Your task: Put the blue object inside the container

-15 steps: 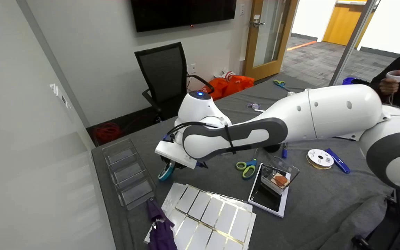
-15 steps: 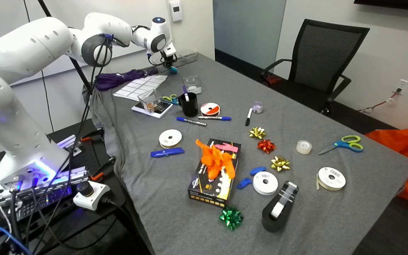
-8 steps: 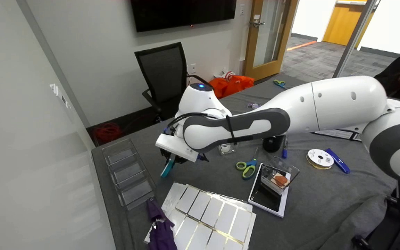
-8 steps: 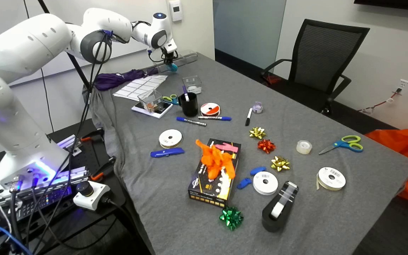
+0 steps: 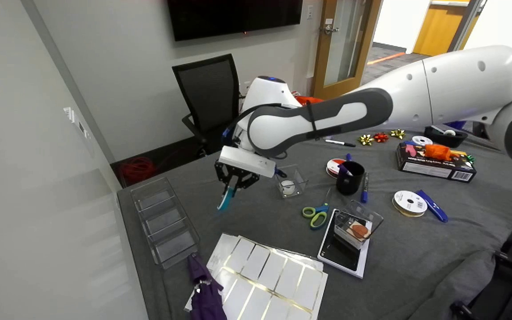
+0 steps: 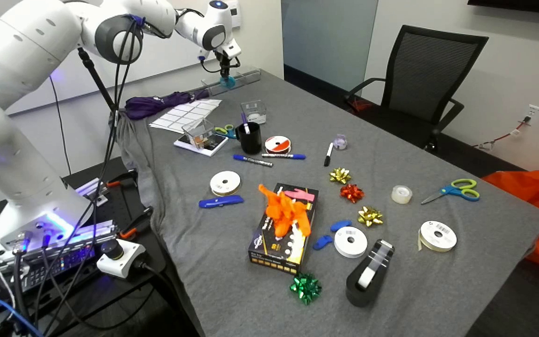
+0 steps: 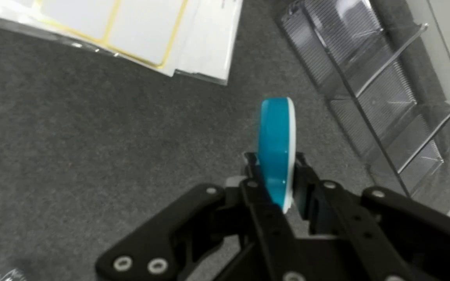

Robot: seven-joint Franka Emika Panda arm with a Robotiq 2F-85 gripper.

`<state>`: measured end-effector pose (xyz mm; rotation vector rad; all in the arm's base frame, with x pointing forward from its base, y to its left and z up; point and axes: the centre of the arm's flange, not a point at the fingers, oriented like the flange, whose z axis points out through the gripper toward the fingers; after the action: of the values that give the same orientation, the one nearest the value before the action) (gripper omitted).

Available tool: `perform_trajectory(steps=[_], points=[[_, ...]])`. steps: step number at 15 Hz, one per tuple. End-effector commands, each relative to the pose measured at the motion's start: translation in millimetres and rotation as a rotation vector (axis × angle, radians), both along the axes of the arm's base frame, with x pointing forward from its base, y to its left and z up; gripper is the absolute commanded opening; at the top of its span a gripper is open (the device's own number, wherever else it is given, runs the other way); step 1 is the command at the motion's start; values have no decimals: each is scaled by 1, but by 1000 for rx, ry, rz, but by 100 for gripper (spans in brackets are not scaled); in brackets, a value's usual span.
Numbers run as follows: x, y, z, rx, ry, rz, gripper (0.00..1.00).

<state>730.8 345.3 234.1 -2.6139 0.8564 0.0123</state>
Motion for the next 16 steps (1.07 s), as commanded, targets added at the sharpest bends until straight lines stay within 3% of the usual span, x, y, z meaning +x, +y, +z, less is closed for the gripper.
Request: perform_trajectory(steps=[1,9,13,14,15,16], points=[[-49,-67,20,-68,53,131,6],[-94,-150,31,-122,144,446,6],[-117,-169,36,-133,174,581,6],[-76,-153,25,-127,162,522,6],[-81,-156,27,-131,165,528,24],[-80,-156,28,-134,162,525,24]])
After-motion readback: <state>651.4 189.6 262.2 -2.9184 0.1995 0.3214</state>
